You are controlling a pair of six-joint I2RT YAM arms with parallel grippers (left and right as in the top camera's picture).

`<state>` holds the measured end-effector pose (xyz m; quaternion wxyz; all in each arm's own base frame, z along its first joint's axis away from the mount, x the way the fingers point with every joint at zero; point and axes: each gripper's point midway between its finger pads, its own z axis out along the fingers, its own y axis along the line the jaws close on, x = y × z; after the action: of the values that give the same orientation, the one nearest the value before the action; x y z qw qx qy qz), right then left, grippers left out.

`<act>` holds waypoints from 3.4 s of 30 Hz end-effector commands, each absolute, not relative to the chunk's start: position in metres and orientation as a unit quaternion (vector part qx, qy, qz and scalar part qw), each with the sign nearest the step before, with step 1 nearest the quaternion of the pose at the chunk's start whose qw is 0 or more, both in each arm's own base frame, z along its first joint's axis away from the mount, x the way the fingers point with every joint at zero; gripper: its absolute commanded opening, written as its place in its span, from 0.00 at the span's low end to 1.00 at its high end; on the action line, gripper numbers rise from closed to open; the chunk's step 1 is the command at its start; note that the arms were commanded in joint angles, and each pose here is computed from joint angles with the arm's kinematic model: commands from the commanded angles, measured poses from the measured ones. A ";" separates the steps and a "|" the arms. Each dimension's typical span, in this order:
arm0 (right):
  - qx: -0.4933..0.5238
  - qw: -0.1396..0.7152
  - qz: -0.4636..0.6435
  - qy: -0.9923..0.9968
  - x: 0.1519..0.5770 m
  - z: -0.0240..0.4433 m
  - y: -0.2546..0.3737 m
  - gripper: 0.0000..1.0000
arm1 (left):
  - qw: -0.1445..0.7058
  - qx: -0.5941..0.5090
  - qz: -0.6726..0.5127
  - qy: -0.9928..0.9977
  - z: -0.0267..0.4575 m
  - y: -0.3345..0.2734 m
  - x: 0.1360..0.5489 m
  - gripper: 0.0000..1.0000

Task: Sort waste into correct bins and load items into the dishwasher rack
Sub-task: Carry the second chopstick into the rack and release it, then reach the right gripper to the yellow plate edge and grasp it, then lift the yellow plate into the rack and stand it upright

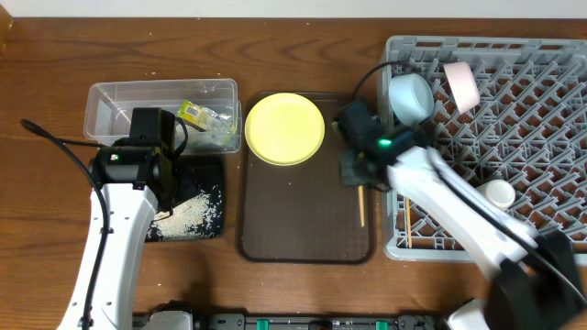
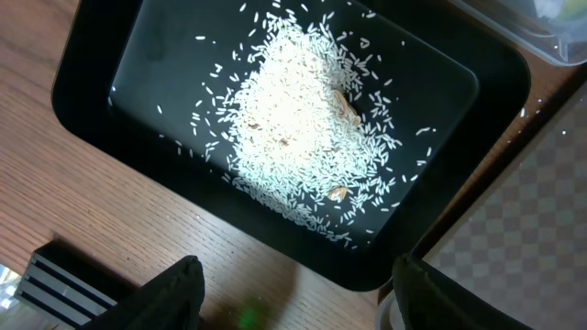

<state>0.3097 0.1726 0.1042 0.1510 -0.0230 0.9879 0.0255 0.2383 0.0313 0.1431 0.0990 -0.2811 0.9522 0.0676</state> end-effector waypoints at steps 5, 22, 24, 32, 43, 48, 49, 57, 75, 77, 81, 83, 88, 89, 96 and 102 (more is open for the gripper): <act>-0.016 0.200 0.020 0.979 0.303 0.161 0.124 0.01 | 0.095 -0.285 0.073 0.951 0.142 0.034 0.236 0.69; 0.011 0.108 -0.038 0.993 0.279 0.108 0.075 0.29 | 0.095 -0.285 0.073 0.951 0.142 0.034 0.236 0.69; 0.012 0.110 -0.037 0.993 0.280 0.109 0.075 0.30 | 0.095 -0.285 0.073 0.951 0.142 0.034 0.236 0.69; 0.012 0.129 -0.026 0.991 0.289 0.111 0.080 0.35 | 0.095 -0.285 0.073 0.951 0.142 0.034 0.236 0.69; -0.043 0.281 0.140 0.948 0.356 0.160 0.167 0.48 | 0.095 -0.285 0.073 0.951 0.142 0.034 0.236 0.69; -0.067 0.349 0.168 0.920 0.384 0.173 0.204 0.53 | 0.095 -0.285 0.073 0.951 0.142 0.034 0.236 0.69; -0.069 0.353 0.166 0.918 0.389 0.169 0.208 0.54 | 0.095 -0.285 0.073 0.951 0.142 0.034 0.236 0.69; -0.085 0.330 0.155 0.927 0.415 0.093 0.241 0.55 | 0.095 -0.285 0.073 0.951 0.142 0.034 0.236 0.69; -0.070 0.237 0.125 0.961 0.395 -0.006 0.251 0.22 | 0.095 -0.285 0.073 0.951 0.142 0.034 0.236 0.69; -0.064 0.235 0.114 0.963 0.394 -0.002 0.243 0.12 | 0.095 -0.285 0.073 0.951 0.142 0.034 0.236 0.69; -0.049 0.240 0.085 0.966 0.395 0.010 0.224 0.01 | 0.095 -0.285 0.073 0.951 0.142 0.034 0.236 0.68; -0.047 0.249 0.072 0.965 0.397 0.021 0.215 0.01 | 0.095 -0.285 0.073 0.951 0.142 0.034 0.236 0.69; -0.075 0.280 0.069 0.954 0.400 0.062 0.206 0.01 | 0.095 -0.285 0.073 0.951 0.142 0.034 0.236 0.69; -0.077 0.290 0.070 0.951 0.400 0.076 0.202 0.01 | 0.095 -0.285 0.073 0.951 0.142 0.034 0.236 0.69; -0.074 0.370 0.018 0.926 0.397 0.163 0.151 0.01 | 0.095 -0.285 0.073 0.951 0.142 0.034 0.236 0.69; -0.049 0.438 -0.087 0.893 0.379 0.239 0.077 0.01 | 0.095 -0.285 0.073 0.951 0.142 0.034 0.236 0.69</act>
<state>0.3832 0.1199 0.2052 0.4006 -0.0560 0.9145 -0.0046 0.2382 0.0313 0.1431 0.0988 -0.2811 0.9522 0.0676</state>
